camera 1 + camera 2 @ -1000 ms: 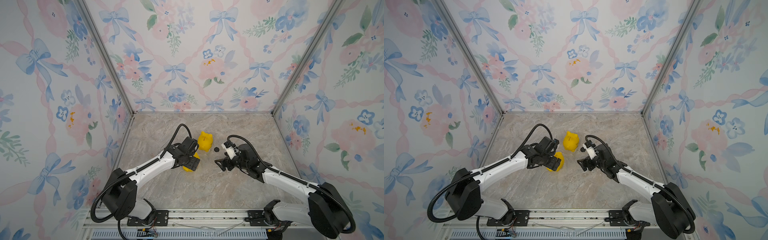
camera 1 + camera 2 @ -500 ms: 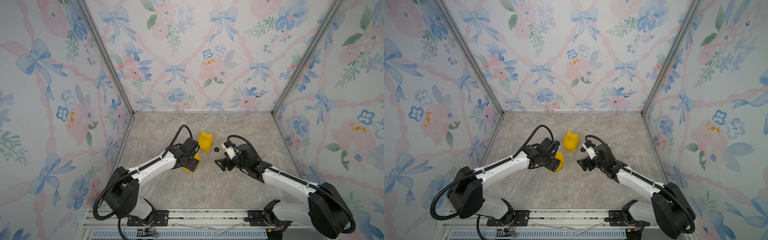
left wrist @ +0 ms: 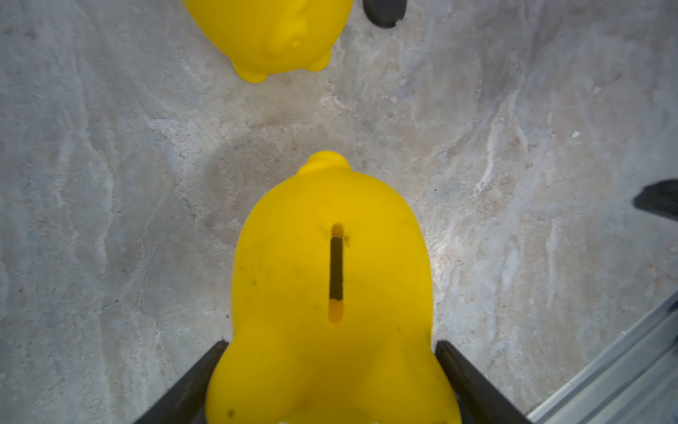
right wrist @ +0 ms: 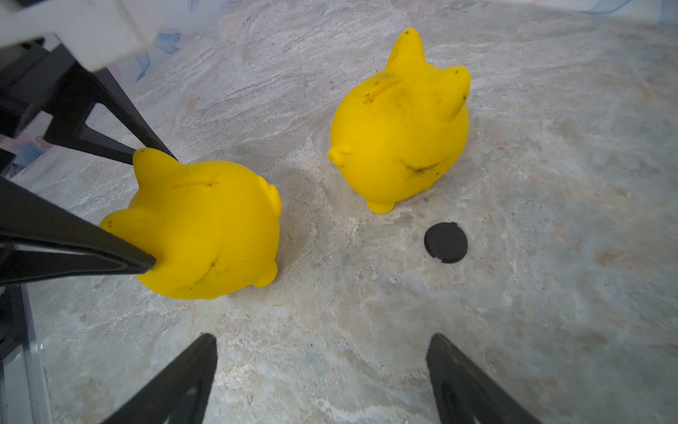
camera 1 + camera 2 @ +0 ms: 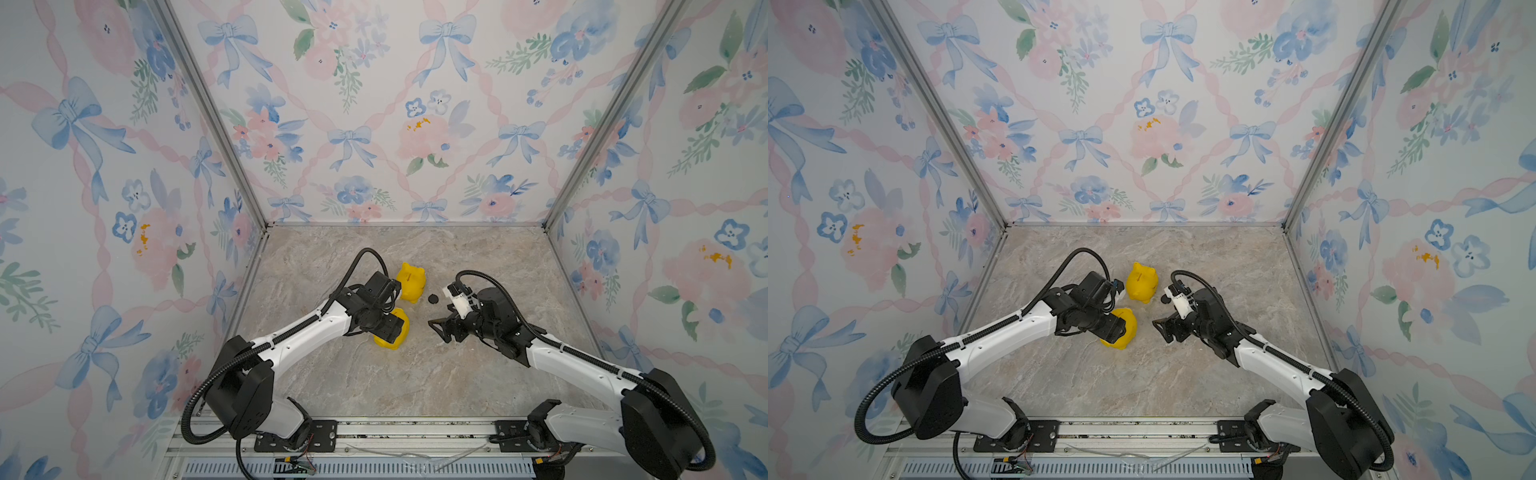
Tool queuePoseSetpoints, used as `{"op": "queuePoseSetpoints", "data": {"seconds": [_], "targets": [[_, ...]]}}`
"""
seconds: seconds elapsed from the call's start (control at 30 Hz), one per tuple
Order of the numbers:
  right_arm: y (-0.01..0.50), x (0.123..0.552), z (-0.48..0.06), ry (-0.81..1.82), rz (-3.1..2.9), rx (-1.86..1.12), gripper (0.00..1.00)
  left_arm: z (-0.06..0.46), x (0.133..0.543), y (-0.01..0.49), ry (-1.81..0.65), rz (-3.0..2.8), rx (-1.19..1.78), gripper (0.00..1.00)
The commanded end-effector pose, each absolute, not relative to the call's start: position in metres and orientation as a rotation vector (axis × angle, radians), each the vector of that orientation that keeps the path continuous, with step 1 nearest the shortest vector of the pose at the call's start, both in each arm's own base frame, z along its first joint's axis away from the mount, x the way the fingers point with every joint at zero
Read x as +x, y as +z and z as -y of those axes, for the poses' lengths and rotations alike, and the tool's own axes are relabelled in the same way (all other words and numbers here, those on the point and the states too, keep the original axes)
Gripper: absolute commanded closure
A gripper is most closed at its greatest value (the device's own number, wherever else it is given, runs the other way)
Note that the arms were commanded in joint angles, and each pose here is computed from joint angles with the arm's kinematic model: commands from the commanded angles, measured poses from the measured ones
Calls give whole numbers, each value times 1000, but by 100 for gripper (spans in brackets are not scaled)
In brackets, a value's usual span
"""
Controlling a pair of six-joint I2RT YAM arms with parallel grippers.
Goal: Open piggy banks
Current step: Adjust the piggy bank at the center of the board.
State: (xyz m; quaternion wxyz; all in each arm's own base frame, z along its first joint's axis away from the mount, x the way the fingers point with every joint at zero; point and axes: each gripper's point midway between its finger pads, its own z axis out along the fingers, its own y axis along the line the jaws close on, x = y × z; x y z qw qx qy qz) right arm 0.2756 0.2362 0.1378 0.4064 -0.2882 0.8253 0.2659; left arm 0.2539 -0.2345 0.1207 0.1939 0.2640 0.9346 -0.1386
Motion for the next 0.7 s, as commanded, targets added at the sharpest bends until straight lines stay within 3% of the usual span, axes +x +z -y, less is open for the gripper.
{"op": "queuePoseSetpoints", "data": {"seconds": [0.0,0.23,0.57,0.67], "targets": [[149,266,-236,726,-2056,-703,8,263,240,143,-675,-2541,733,21],[162,263,-227,777,-2024,-647,8,287,223,137,-983,-2526,643,21],[163,261,-228,798,-2019,-658,8,277,230,108,-1057,-2566,491,19],[162,261,-231,815,-2021,-664,8,263,236,102,-1049,-2575,442,11]]}}
